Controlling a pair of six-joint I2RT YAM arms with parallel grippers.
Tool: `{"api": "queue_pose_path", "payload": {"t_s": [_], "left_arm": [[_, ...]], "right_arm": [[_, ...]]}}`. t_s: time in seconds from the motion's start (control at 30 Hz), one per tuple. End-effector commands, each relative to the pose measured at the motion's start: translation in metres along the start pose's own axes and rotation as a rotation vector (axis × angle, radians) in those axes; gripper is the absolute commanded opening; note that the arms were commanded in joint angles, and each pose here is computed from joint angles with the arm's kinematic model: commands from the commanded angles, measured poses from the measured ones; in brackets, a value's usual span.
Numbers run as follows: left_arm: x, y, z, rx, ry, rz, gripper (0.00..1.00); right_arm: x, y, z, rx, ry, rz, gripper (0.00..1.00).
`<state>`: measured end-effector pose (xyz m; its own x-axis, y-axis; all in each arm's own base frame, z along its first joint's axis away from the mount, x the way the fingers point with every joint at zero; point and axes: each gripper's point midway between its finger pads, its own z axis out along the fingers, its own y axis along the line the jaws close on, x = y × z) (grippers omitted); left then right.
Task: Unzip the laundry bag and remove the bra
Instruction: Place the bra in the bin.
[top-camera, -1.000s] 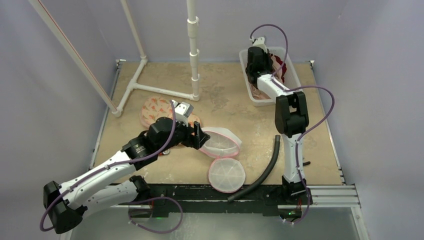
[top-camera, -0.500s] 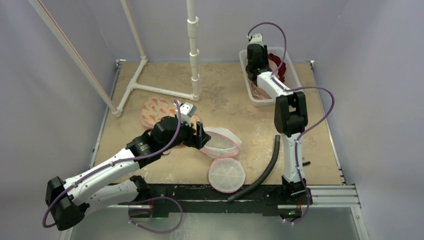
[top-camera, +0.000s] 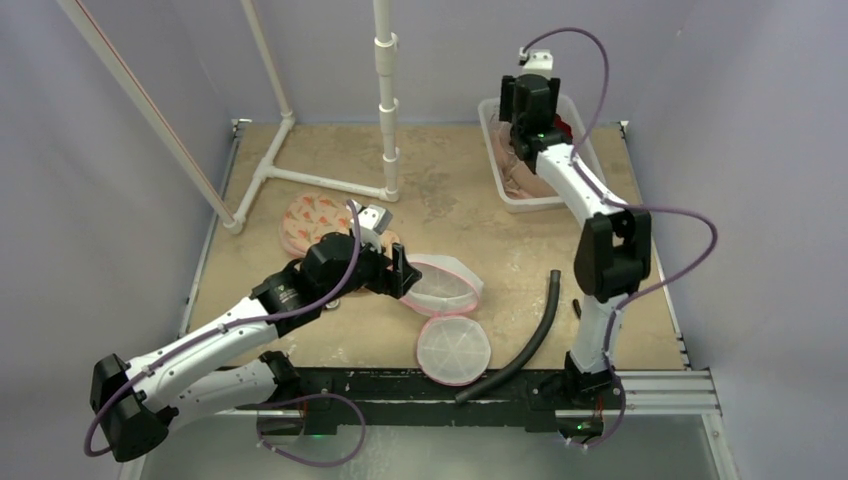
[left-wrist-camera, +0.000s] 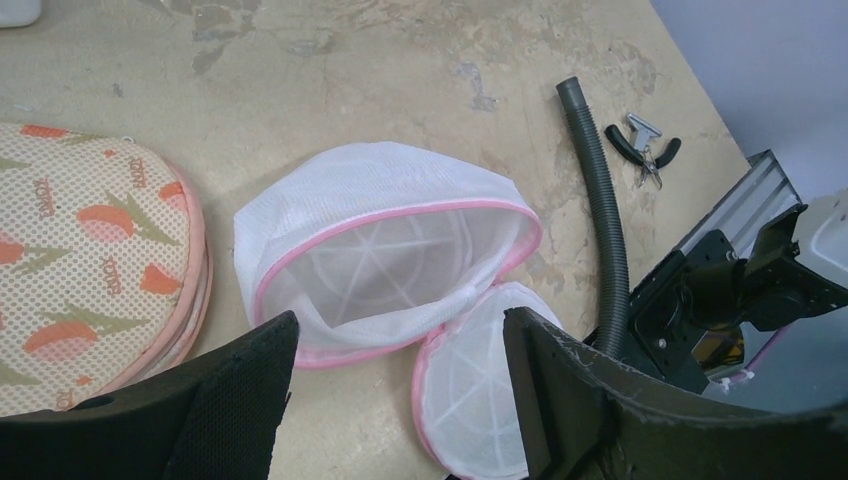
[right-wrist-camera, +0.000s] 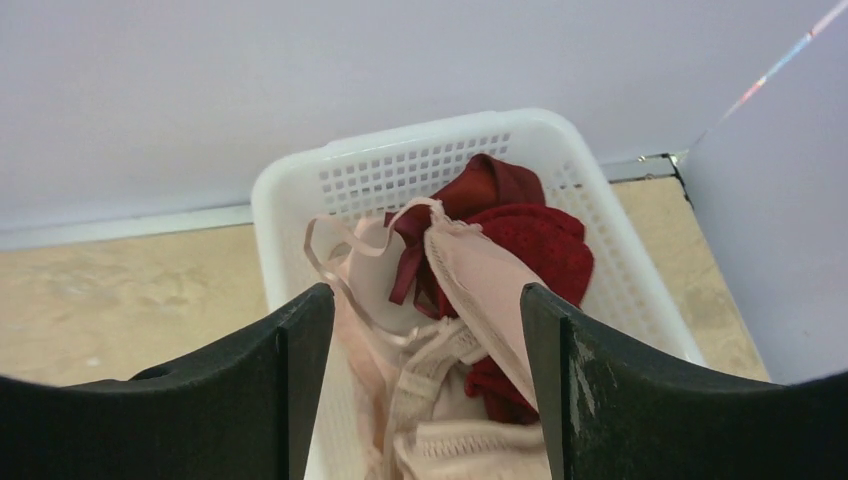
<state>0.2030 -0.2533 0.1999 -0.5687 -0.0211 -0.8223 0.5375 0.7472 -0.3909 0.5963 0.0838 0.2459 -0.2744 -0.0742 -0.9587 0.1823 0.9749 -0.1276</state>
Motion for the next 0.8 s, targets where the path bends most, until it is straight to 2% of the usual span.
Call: {"api": "queue_pose_path", "payload": {"t_s": [0.0, 0.1, 0.13, 0.27, 0.3, 0.33, 0.5, 0.7, 0.77], "left_arm": [[-0.027, -0.017, -0.009, 0.063, -0.085, -0.011, 0.73], [-0.029, -0.02, -0.012, 0.084, -0.101, -0.019, 0.73], [-0.03, -0.021, -0.013, 0.088, -0.106, -0.021, 0.73], [-0.031, -0.031, -0.018, 0.144, -0.108, -0.028, 0.73], [-0.032, -0.033, -0.02, 0.154, -0.108, -0.027, 0.73], [-0.032, -0.035, -0.021, 0.161, -0.108, -0.028, 0.73], [-0.03, -0.037, -0.025, 0.181, -0.108, -0.026, 0.73], [-0.032, -0.035, -0.029, 0.175, -0.129, -0.019, 0.73], [-0.033, -0.033, -0.03, 0.164, -0.135, -0.014, 0.73]], "right_arm": [[-0.039, -0.039, -0.051, 0.012, -0.089, 0.221, 0.72], [-0.017, -0.063, -0.077, -0.088, -0.088, 0.371, 0.72], [0.01, -0.067, -0.082, -0.124, -0.049, 0.403, 0.72], [0.062, -0.067, -0.104, -0.301, -0.008, 0.466, 0.73], [0.069, -0.056, -0.111, -0.391, -0.001, 0.479, 0.75], [0.079, -0.065, -0.11, -0.387, 0.001, 0.495, 0.76], [0.091, -0.063, -0.111, -0.484, 0.01, 0.487, 0.83], [0.089, -0.084, -0.099, -0.485, -0.017, 0.506, 0.85], [0.096, -0.088, -0.09, -0.477, 0.016, 0.486, 0.85]]}}
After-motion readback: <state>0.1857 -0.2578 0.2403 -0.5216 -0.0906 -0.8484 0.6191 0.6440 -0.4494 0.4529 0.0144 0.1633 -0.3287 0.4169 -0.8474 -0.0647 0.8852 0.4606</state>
